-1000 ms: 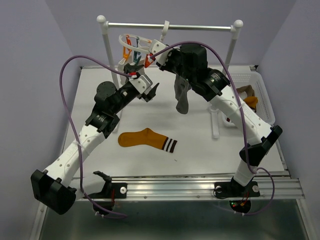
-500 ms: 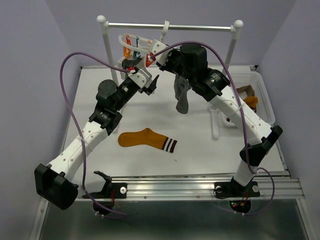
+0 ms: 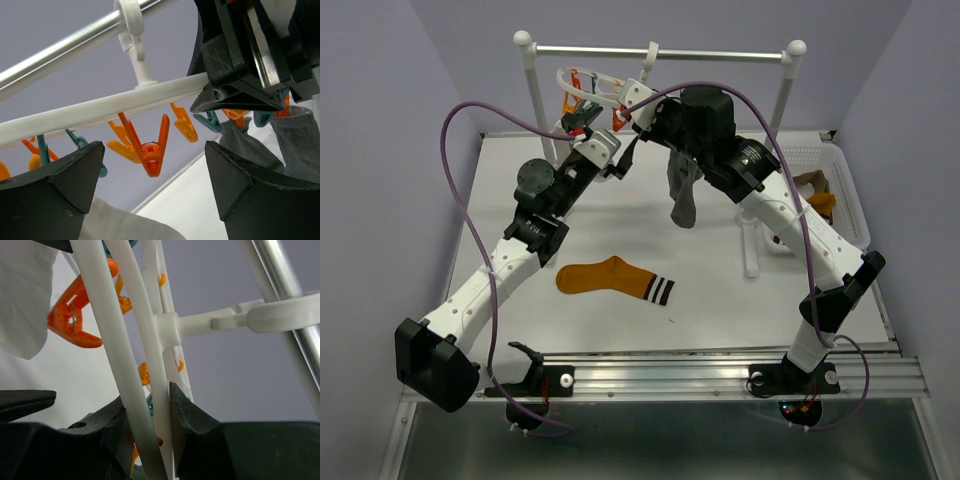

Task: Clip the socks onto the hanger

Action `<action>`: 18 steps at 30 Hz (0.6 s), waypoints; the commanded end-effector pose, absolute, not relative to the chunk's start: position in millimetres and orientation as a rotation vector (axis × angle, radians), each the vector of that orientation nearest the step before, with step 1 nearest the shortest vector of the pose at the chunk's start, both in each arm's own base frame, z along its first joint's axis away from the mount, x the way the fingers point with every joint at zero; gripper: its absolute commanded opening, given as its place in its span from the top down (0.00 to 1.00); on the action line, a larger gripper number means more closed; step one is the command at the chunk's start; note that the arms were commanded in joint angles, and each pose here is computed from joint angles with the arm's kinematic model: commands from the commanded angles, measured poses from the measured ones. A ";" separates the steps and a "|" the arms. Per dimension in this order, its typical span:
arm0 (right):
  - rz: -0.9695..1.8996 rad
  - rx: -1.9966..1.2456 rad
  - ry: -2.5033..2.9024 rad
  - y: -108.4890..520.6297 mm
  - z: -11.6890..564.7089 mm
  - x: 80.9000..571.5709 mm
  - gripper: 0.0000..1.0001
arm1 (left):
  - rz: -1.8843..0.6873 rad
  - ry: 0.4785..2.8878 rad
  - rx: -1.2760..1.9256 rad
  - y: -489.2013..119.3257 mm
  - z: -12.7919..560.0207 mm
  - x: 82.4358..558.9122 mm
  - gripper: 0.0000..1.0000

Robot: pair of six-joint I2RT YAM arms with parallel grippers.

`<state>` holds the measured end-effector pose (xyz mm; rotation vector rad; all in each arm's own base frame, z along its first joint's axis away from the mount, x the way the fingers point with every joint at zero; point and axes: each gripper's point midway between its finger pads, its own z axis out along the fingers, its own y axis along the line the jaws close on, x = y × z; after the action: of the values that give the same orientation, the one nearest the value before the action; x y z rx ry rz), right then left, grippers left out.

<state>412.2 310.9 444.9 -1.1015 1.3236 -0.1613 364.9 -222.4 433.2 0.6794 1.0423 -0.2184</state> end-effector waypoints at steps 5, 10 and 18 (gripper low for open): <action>-0.093 -1.043 1.285 312.1 468.3 400.9 0.78 | -0.190 0.888 0.540 -207.4 495.7 361.2 0.13; -0.089 -1.039 1.282 311.7 470.1 400.0 0.78 | -0.198 0.899 0.550 -214.3 494.4 370.0 0.17; -0.089 -1.040 1.283 310.7 469.6 398.9 0.78 | -0.216 0.888 0.534 -214.4 499.9 369.2 0.25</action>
<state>410.7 314.1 444.7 -1.0991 1.3227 -0.1339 385.6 -226.8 444.3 0.6131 1.0287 -0.2174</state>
